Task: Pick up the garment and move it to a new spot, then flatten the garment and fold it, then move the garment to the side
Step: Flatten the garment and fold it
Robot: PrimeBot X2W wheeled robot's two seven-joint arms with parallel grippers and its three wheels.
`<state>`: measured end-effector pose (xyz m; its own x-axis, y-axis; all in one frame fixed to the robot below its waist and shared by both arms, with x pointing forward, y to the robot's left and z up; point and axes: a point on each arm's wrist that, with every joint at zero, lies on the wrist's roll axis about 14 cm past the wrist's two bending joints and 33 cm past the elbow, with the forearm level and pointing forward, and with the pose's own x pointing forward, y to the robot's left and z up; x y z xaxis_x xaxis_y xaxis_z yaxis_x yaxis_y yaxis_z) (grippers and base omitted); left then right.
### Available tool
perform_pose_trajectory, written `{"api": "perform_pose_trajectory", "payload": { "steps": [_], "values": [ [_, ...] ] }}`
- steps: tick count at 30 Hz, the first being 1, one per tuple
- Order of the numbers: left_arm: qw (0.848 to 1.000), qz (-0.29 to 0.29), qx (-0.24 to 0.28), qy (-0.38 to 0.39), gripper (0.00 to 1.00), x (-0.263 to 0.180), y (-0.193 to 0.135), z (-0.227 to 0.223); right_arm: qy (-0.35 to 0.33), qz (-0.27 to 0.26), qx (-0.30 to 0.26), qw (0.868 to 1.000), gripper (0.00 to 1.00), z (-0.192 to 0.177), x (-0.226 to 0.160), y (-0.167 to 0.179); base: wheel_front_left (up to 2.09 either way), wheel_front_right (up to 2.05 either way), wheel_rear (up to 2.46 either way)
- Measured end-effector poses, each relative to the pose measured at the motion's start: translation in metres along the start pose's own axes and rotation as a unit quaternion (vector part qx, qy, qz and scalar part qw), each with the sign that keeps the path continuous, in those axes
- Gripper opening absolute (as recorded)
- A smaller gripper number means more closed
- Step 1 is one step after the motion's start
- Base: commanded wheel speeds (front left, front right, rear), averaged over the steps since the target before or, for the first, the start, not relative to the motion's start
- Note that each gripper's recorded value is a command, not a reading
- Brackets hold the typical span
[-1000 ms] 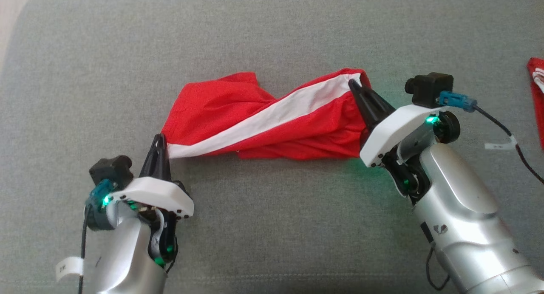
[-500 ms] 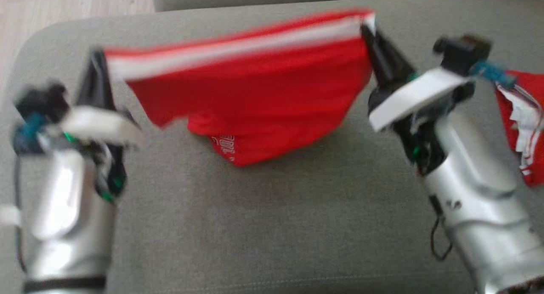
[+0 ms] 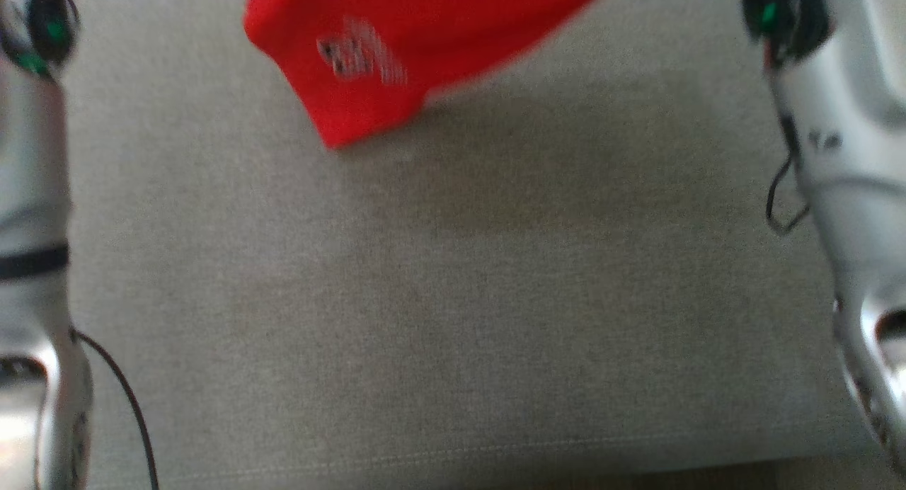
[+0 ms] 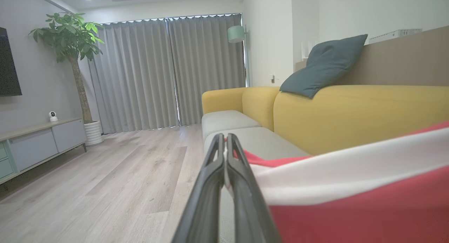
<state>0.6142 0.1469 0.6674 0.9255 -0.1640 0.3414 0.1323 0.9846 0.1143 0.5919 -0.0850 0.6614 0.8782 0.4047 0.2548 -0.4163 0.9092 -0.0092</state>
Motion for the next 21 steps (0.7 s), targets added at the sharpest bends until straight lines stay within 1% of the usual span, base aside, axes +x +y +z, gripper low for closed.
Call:
{"api": "perform_pose_trajectory", "payload": {
  "steps": [4,7,10,12,15,18,19,21],
  "values": [
    [1.000,0.015,0.011,-0.004,0.00,0.024,0.009,-0.017,-0.029,0.000,-0.046,0.998,0.00,-0.003,0.028,-0.009,0.00,0.00,0.00],
    [0.999,0.024,0.018,-0.028,0.00,0.042,0.015,-0.012,-0.059,-0.008,-0.081,0.995,0.00,0.009,0.048,-0.021,0.00,0.00,0.00],
    [0.997,0.032,0.020,-0.062,0.00,0.057,0.020,0.004,-0.083,-0.021,-0.100,0.991,0.00,0.023,0.063,-0.033,0.00,0.00,0.00],
    [0.997,0.034,0.019,-0.067,0.00,0.060,0.022,0.005,-0.088,-0.031,-0.096,0.991,0.00,0.023,0.067,-0.038,0.00,0.00,0.00],
    [0.998,0.034,0.012,-0.043,0.00,0.055,0.022,-0.017,-0.077,-0.030,-0.095,0.992,0.00,0.007,0.069,-0.037,0.00,0.00,0.00],
    [0.999,0.036,-0.011,0.011,0.00,0.034,0.015,-0.060,-0.039,-0.031,-0.075,0.996,0.00,-0.031,0.057,-0.034,0.00,0.00,0.00],
    [0.999,0.036,-0.011,0.011,0.00,0.034,0.015,-0.060,-0.039,-0.031,-0.075,0.996,0.00,-0.031,0.057,-0.034,0.00,0.00,0.00],
    [0.997,0.040,-0.037,0.049,0.00,0.013,0.008,-0.091,-0.004,-0.037,-0.051,0.998,0.00,-0.064,0.041,-0.033,0.00,0.00,0.00]
  ]
}}
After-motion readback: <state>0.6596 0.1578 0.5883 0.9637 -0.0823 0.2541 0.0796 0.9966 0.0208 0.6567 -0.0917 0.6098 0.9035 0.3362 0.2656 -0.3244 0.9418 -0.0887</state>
